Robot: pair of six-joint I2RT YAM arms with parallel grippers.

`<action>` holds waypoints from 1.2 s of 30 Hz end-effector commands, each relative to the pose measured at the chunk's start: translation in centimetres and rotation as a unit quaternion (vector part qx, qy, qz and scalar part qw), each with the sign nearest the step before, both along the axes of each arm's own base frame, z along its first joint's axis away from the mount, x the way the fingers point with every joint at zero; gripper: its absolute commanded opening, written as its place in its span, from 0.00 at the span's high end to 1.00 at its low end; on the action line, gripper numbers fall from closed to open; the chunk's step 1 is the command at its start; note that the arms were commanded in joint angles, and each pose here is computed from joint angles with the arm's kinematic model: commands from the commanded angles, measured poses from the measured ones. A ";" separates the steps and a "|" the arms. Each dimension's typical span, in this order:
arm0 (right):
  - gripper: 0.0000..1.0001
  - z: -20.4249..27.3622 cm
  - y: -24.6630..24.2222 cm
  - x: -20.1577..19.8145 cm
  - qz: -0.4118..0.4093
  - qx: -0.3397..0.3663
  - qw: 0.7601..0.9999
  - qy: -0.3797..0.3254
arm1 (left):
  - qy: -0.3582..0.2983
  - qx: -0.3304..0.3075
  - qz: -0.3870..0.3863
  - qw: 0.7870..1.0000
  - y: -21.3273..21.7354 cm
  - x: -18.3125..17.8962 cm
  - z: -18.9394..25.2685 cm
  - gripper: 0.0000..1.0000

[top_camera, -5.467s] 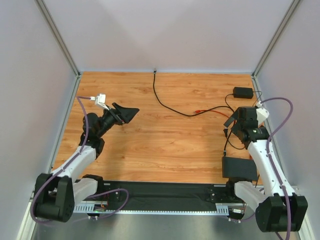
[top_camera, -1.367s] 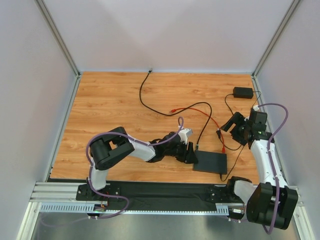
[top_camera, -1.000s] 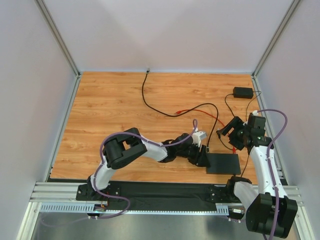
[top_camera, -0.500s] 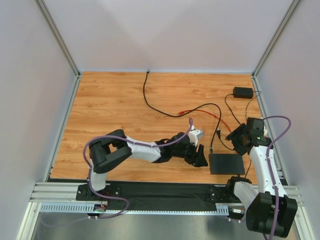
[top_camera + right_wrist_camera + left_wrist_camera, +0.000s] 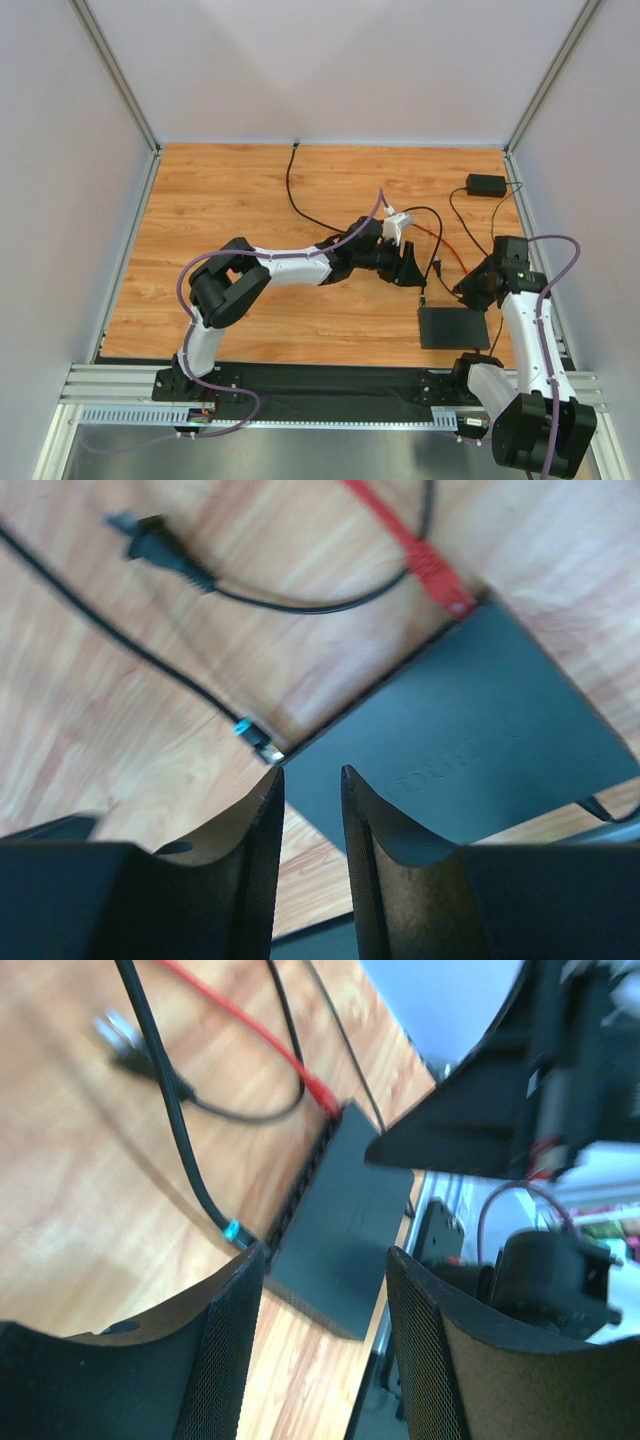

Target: Pull the plug from the switch port

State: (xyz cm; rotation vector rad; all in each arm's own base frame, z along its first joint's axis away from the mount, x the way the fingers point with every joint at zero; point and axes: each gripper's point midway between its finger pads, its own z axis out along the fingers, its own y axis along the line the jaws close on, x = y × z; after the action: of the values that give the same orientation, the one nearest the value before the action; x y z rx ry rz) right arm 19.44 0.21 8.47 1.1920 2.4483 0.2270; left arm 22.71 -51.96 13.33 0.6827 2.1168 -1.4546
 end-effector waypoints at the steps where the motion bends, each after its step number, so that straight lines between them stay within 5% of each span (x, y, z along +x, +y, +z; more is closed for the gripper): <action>1: 0.68 3.3 2.2 1.9 0.079 0.039 0.994 -0.059 | 0.020 -0.020 -0.047 0.998 -0.3 -2.7 -1.1 0.40; 2: 0.66 3.6 2.3 1.9 0.081 0.044 0.994 -0.060 | 0.017 -0.022 -0.051 0.998 -0.2 -2.8 -1.2 0.40; 7: 0.23 2.9 3.6 1.9 0.087 0.108 0.989 -0.049 | 0.026 0.011 -0.012 1.000 0.9 -2.2 -3.8 0.38; 8: 0.08 2.7 3.7 1.8 0.087 0.112 0.989 -0.044 | 0.031 0.020 -0.001 0.999 1.0 -2.0 -4.6 0.37; 11: 0.00 1.3 3.3 1.3 0.066 0.112 0.991 -0.014 | 0.050 0.037 0.026 0.998 1.2 -1.5 -6.4 0.37; 13: 0.03 0.9 2.9 0.9 0.049 0.102 0.994 -0.006 | 0.063 0.035 0.029 0.997 1.1 -1.6 -6.7 0.41; 14: 0.23 0.6 2.1 0.6 0.025 0.083 0.996 0.003 | 0.069 0.033 0.027 0.997 1.1 -1.8 -7.0 0.43; 16: 0.42 0.3 1.2 -0.4 -0.006 0.060 0.998 0.021 | 0.079 0.019 0.024 0.996 0.9 -2.0 -6.9 0.50; 17: 0.71 0.2 0.5 -0.5 -0.021 0.041 0.999 0.024 | 0.083 0.015 0.025 0.996 0.8 -2.1 -6.7 0.51; 18: 0.74 0.1 0.2 -0.8 -0.028 0.033 0.999 0.028 | 0.084 0.002 0.028 0.996 0.7 -2.0 -6.4 0.51; 23: 0.88 -1.1 -0.6 -1.0 -0.046 0.011 0.998 0.039 | 0.154 -0.012 0.082 0.985 0.5 -1.4 -5.4 0.58; 36: 0.85 -2.3 -1.5 -0.9 -0.040 -0.017 0.997 0.056 | 0.229 -0.065 0.174 0.955 -1.3 -0.9 -5.8 0.62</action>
State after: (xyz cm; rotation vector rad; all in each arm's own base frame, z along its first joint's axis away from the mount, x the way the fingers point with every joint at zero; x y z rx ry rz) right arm 18.11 -0.84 6.49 1.3295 2.5032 0.1235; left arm 21.89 -52.18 7.18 0.0079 2.3436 -1.5902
